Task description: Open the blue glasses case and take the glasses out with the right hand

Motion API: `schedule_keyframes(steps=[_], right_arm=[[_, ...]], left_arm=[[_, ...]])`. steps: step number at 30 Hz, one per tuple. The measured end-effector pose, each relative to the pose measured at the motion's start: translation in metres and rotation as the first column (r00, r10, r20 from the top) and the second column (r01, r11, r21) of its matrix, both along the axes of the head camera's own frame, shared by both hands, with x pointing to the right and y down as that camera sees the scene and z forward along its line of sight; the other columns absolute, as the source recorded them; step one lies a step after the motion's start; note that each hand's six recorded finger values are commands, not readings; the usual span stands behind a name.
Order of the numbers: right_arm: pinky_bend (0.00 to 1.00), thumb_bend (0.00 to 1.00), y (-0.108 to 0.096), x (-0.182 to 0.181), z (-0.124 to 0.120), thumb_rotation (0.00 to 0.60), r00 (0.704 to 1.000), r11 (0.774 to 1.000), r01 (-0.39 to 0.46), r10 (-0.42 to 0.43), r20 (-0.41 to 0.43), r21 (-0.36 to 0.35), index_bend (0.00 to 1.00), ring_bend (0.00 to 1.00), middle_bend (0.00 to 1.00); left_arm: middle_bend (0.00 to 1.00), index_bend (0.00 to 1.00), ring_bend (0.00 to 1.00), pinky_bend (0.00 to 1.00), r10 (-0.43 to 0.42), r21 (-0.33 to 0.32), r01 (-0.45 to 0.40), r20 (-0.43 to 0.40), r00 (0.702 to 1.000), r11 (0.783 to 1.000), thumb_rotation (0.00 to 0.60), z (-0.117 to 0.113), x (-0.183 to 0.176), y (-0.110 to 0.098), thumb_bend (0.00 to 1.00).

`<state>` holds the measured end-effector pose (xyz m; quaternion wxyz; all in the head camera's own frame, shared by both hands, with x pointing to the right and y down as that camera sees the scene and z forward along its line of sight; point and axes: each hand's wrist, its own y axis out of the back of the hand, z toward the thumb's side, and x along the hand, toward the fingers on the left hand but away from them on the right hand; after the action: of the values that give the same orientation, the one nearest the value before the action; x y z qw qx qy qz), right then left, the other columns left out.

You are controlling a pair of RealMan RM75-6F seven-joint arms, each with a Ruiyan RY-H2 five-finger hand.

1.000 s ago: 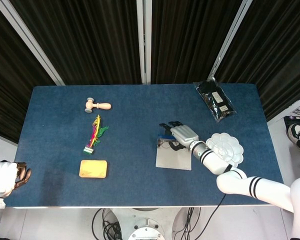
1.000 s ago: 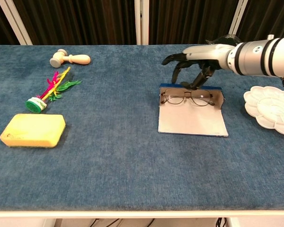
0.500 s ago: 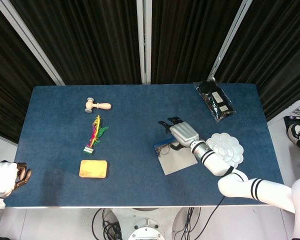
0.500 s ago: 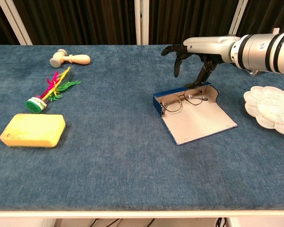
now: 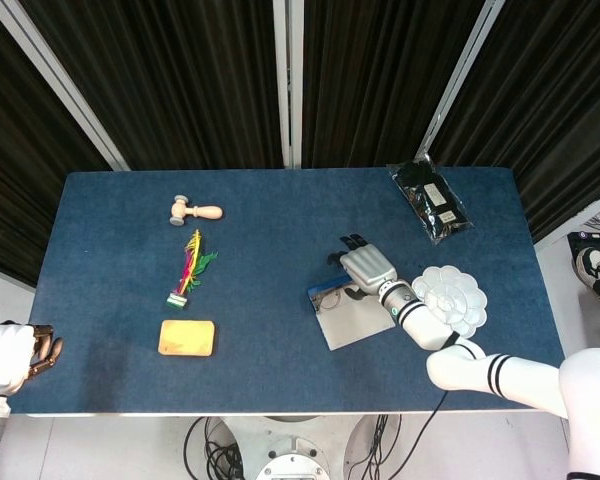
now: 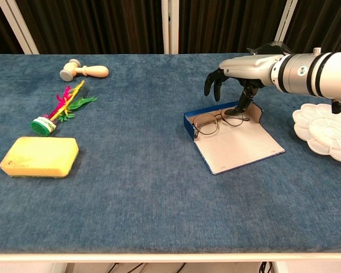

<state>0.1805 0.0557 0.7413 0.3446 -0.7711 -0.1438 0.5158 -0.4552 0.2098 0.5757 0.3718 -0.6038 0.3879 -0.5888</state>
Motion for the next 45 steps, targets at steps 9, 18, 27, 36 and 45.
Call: schedule_keyframes(steps=[9,18,27,36,45], right_arm=[[0.00,0.32,-0.0010,-0.0024,0.0049,0.600,1.000,1.000,0.001,-0.001,-0.017,-0.003,0.37,0.00,0.30],[0.00,0.33,-0.0002,-0.0031,0.0079,0.600,1.000,1.000,-0.001,0.001,-0.025,-0.010,0.42,0.00,0.30],[0.00,0.37,-0.0003,-0.0027,0.0080,0.600,1.000,1.000,-0.003,0.003,-0.028,-0.014,0.43,0.00,0.30],[0.00,0.40,-0.0004,-0.0042,0.0082,0.600,1.000,1.000,-0.003,0.002,-0.028,-0.016,0.49,0.00,0.31],[0.00,0.41,-0.0026,-0.0042,0.0065,0.600,1.000,1.000,-0.009,0.009,-0.024,0.002,0.60,0.00,0.33]], left_arm=[[0.99,0.86,0.85,0.66,-0.001,-0.001,0.001,-0.001,1.000,1.000,0.600,0.0000,0.0000,0.0000,0.39],[0.99,0.86,0.85,0.66,-0.001,-0.001,0.001,-0.003,1.000,1.000,0.600,-0.0001,-0.0001,0.0000,0.39],[0.99,0.85,0.85,0.66,-0.001,0.000,0.001,-0.004,1.000,1.000,0.600,0.0000,-0.0002,-0.0001,0.39],[0.99,0.85,0.85,0.66,-0.001,0.000,0.001,-0.004,1.000,1.000,0.600,0.0000,-0.0002,-0.0001,0.39],[0.99,0.85,0.85,0.66,-0.001,0.000,0.001,-0.005,1.000,1.000,0.600,0.0000,-0.0002,-0.0001,0.39]])
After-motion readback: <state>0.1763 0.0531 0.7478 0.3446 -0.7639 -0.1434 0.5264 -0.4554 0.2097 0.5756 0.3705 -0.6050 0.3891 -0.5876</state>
